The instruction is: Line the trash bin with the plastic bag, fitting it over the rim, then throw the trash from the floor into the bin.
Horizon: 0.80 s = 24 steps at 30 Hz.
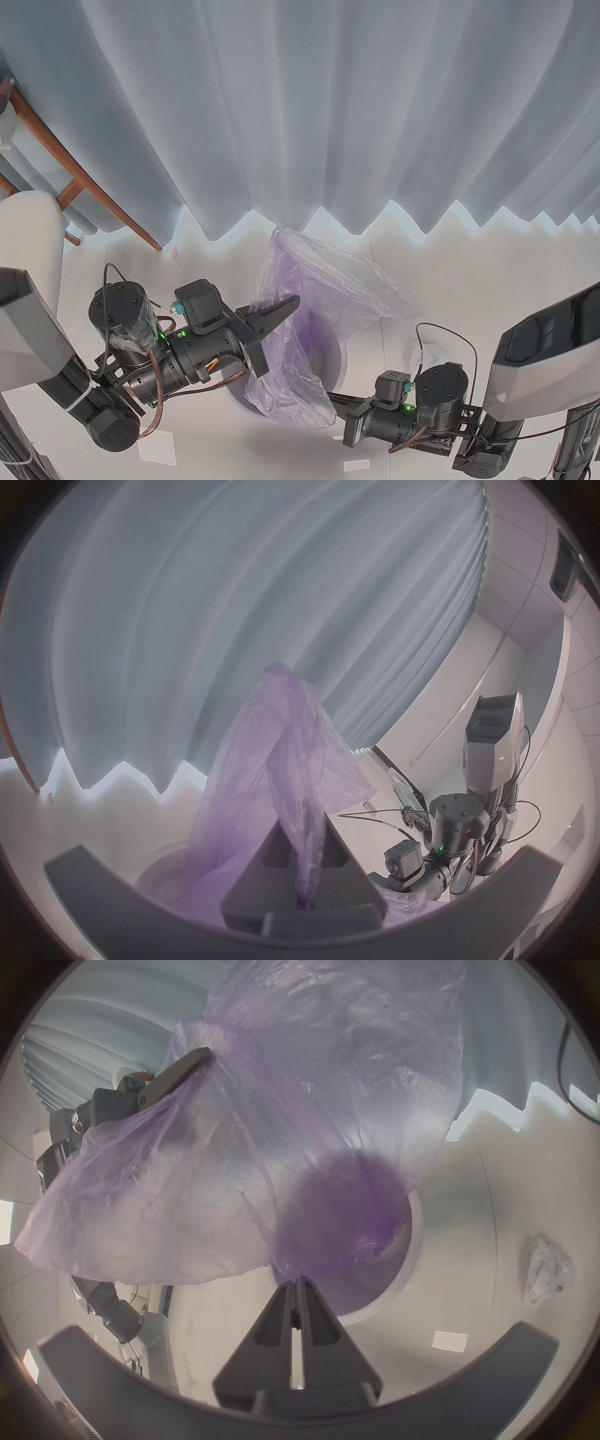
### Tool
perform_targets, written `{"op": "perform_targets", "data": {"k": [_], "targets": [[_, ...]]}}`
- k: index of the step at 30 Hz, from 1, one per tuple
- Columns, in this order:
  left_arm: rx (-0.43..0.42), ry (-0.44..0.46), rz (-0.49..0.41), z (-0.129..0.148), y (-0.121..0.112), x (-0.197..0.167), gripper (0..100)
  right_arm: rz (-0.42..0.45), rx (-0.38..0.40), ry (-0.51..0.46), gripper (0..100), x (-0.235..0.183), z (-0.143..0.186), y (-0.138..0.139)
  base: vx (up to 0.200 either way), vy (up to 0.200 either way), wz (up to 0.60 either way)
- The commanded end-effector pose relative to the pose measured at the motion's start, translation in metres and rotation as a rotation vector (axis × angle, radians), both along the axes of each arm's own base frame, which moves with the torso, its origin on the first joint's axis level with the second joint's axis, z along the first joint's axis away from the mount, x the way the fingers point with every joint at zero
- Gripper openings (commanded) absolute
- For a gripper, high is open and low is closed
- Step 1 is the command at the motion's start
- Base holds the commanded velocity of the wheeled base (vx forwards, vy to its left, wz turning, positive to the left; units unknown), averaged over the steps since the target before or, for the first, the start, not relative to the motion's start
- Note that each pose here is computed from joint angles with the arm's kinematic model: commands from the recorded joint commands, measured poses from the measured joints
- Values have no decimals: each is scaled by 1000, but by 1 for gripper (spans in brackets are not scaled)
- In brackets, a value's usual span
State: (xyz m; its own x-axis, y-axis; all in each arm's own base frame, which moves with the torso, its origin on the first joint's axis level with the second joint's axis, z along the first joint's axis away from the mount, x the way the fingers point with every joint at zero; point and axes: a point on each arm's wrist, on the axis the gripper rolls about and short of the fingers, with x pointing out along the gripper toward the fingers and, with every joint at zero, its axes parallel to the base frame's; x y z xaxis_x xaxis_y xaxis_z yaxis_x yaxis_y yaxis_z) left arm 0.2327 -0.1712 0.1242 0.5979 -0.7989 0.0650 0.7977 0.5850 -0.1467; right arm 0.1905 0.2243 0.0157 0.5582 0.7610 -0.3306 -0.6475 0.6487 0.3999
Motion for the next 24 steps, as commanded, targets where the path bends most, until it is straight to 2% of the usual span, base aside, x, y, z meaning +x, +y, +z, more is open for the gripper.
{"op": "perform_targets", "data": {"k": [1, 3, 4, 12, 18, 24], "targets": [[-7, -8, 3, 4, 2, -1, 0, 31, 34, -1, 0, -4, 5, 3, 0, 0, 0], [-8, -9, 3, 4, 2, -2, 0, 45, 30, 4, 0, -5, 4, 3, 0, 0, 0], [-10, -12, 3, 5, 2, -1, 0, 77, 29, 22, 0, -14, 4, 5, 0, 0, 0], [-3, -7, 1, 2, 1, 0, 0, 168, -13, 144, 0, -44, -12, 8, 0, 0, 0], [-11, -17, 1, 6, 2, -1, 0, 223, 5, 129, 0, -43, -29, 41, 0, 0, 0], [-13, -18, -3, 6, 1, -3, 0, 313, -23, 155, 0, -65, -52, 65, 0, 0, 0]]}}
